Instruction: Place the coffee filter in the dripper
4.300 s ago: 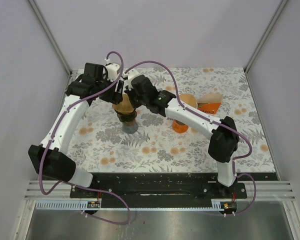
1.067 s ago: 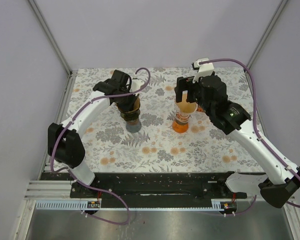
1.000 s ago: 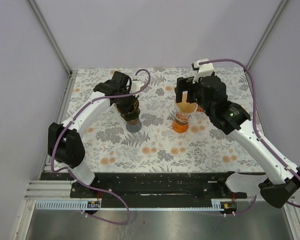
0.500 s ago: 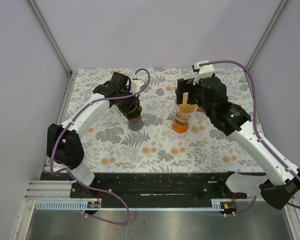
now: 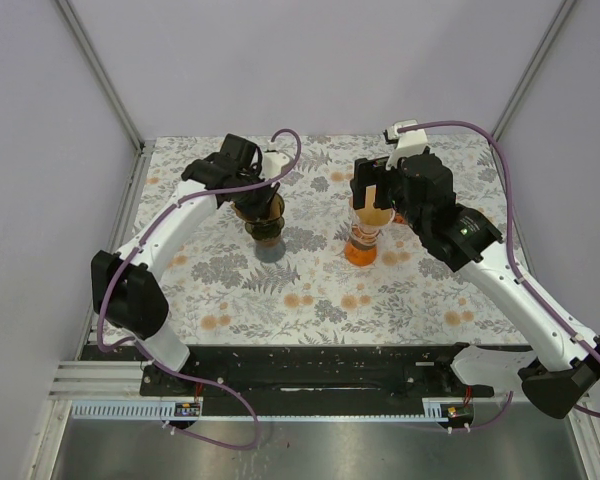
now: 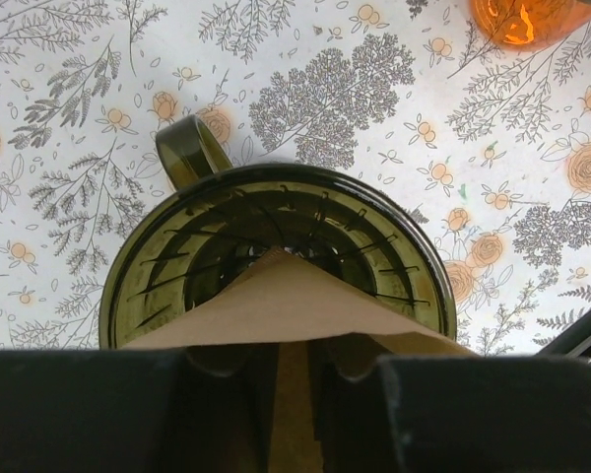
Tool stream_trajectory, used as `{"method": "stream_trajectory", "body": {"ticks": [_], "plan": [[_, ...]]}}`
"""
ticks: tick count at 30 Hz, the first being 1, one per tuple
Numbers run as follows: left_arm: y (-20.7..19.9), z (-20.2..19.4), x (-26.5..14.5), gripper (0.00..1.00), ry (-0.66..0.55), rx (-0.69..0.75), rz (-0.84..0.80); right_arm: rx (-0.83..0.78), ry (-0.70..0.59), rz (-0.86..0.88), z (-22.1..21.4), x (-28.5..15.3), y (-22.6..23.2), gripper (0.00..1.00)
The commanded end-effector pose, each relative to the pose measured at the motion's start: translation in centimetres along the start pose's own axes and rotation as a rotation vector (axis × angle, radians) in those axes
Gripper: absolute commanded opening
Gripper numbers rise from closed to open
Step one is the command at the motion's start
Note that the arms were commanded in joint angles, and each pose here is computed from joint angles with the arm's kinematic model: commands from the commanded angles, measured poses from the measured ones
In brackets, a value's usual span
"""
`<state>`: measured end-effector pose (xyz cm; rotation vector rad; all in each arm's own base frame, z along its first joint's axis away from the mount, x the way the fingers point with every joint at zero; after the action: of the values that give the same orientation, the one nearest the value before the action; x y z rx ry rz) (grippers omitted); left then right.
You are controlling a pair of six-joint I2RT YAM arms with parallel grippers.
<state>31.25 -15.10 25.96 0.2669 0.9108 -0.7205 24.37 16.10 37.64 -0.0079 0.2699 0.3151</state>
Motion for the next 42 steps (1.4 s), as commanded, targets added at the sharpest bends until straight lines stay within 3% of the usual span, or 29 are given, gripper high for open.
{"method": "stream_trajectory", "body": {"ticks": [1, 11, 19, 25, 31, 35, 42], "plan": [[-0.1, 1.1, -1.5, 0.24, -0.043, 0.029, 0.02, 0.013, -0.036, 0.015, 0.8, -0.4, -0.1, 0.99], [-0.3, 2.4, -3.2, 0.41, -0.088, 0.052, 0.048, 0.005, -0.022, 0.024, 0.4, -0.1, 0.0, 0.99], [-0.3, 2.7, -3.8, 0.42, -0.097, 0.056, 0.056, 0.005, -0.024, 0.033, 0.4, -0.2, 0.1, 0.99], [0.1, 1.7, -2.0, 0.42, -0.034, 0.05, 0.058, 0.016, -0.037, 0.09, 0.7, -0.3, 0.6, 0.99], [0.4, 1.9, -1.0, 0.43, -0.039, 0.042, 0.061, 0.069, -0.087, 0.3, 2.0, 0.2, 2.9, 0.85], [0.4, 1.9, -0.6, 0.43, -0.035, 0.036, 0.055, 0.1, -0.05, 0.413, 1.8, 1.9, 4.9, 0.75], [0.2, 1.6, -0.6, 0.44, -0.04, 0.03, 0.04, 0.066, -0.027, 0.495, 0.6, 3.9, 8.7, 0.68]]}}
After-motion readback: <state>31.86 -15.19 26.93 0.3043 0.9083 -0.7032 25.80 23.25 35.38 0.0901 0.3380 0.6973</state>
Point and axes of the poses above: each gripper's point midway between its finger pads, its own x axis out along the fingers, its own y axis along the line the jaws close on, z = x × y, the point moved 9 cm from there along -x, back along the fingers, and after that the axes turned 3 degrees about -x, right-handed, at the moved point
